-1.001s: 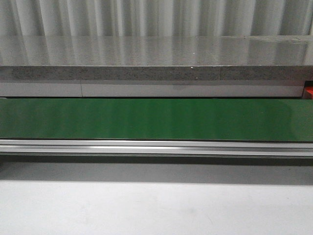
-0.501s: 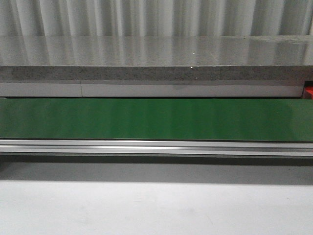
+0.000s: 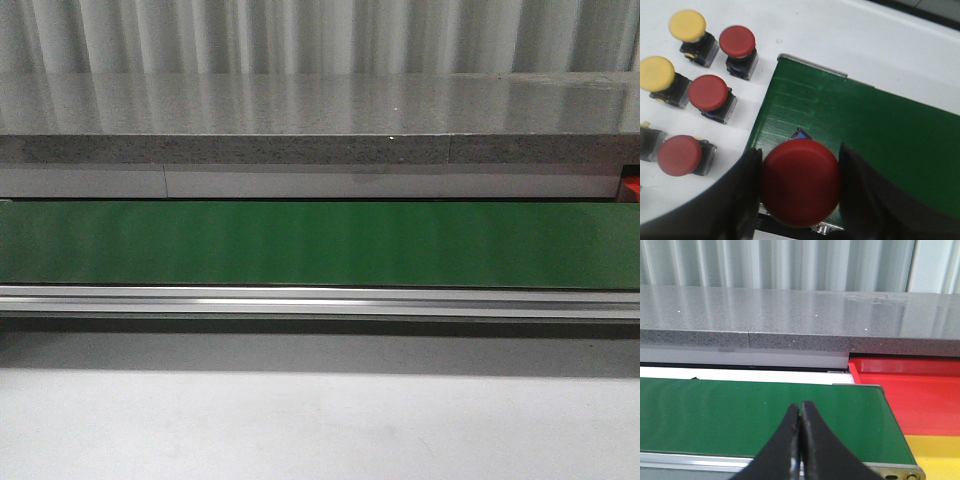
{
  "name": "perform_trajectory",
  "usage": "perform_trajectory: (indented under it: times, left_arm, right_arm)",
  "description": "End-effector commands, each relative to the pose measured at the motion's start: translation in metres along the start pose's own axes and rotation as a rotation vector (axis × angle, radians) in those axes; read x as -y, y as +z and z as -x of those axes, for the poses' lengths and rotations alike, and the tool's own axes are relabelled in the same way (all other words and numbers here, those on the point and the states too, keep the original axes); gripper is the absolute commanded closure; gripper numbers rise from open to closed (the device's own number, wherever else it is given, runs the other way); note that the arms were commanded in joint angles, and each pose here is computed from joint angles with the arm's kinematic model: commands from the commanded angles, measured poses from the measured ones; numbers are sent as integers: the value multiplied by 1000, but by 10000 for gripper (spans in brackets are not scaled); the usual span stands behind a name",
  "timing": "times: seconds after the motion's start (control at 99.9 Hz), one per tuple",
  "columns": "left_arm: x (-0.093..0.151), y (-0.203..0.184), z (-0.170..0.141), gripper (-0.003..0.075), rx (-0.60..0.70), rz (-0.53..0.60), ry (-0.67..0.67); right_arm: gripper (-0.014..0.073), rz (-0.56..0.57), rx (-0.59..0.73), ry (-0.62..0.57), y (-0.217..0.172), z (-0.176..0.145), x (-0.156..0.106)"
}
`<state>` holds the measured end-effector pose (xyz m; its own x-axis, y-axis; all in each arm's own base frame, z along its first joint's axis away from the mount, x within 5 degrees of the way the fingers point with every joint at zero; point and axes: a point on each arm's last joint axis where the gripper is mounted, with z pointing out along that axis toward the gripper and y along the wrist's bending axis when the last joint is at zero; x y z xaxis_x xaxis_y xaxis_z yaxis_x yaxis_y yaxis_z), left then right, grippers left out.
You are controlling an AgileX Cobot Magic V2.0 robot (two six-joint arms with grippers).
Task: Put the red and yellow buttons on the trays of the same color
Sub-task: 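Lower the left gripper and grasp a red-capped button, then carry the red button onto the green belt and open the left gripper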
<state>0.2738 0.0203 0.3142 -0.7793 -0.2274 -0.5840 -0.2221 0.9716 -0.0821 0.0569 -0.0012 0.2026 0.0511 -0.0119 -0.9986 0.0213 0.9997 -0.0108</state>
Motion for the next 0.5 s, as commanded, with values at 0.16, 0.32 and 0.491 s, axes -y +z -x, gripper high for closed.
perform_trajectory:
  times: [0.16,0.32,0.491]
  left_arm:
    - [9,26,12,741,2,-26,-4]
    - [9,36,11,741,-20,-22,-4]
    - [9,35,12,732,-8,-24,21]
  right_arm:
    - [654,-9,120,-10,-3,15,1]
    - [654,-9,120,-10,-3,15,1]
    - [654,-9,120,-10,-3,15,1]
